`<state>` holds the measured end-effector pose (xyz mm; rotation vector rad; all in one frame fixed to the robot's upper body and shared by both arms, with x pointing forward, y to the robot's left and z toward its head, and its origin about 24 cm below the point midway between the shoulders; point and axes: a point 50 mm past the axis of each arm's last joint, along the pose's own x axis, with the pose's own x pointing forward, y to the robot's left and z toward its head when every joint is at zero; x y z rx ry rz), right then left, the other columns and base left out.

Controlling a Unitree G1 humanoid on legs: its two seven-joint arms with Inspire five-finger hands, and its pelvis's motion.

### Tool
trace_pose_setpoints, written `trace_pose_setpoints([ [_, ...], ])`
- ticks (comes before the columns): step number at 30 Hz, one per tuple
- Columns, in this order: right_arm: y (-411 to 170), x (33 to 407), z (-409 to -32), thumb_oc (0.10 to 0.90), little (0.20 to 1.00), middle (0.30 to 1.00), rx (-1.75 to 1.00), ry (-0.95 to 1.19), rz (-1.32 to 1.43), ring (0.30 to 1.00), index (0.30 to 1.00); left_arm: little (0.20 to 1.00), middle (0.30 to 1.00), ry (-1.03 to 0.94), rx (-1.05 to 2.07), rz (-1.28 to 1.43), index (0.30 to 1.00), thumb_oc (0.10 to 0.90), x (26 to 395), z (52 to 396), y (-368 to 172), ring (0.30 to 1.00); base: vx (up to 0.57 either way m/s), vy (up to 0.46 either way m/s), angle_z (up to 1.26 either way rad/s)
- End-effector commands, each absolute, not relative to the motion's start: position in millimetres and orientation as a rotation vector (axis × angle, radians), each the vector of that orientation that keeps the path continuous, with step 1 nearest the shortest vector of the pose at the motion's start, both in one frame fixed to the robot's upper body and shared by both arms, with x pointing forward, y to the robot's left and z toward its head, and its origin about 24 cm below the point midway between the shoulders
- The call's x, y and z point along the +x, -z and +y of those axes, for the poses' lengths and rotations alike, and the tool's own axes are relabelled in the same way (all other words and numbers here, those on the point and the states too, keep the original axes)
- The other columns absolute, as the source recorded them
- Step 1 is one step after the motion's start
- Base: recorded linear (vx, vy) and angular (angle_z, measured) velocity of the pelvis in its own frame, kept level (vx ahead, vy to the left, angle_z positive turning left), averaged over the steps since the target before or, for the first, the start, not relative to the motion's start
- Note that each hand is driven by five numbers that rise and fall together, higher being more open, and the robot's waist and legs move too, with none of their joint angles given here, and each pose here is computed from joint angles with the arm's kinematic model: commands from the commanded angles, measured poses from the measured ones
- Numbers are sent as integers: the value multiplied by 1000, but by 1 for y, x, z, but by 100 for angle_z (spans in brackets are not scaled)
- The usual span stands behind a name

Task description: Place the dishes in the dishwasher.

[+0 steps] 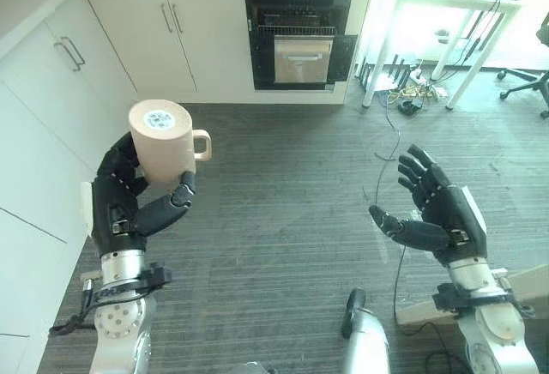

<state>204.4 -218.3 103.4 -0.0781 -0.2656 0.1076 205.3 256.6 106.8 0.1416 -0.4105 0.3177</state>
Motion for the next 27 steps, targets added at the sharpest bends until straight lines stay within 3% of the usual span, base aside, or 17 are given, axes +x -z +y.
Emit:
trace_pose_setpoints([
  [1,-161,216,-223,800,900,900,-87,-97,-574,900,900,300,300,-220,206,-802,300,400,204,243,-182,300,737,-482,-21],
  [5,-162,220,-228,800,900,900,-147,-122,-547,900,900,300,300,-226,147,-793,300,400,204,238,-176,300,532,-285,-76],
  [12,-159,215,-236,800,900,900,-183,-168,-527,900,900,300,300,-278,98,-804,300,400,197,248,-166,300,475,315,-119],
  [21,-150,217,-231,800,900,900,-130,-37,-489,900,900,300,300,-179,136,-819,300,400,209,245,-178,300,453,447,87],
  [27,-143,220,-226,800,900,900,-135,-61,-465,900,900,300,300,-194,126,-829,300,400,206,249,-184,300,168,94,35],
])
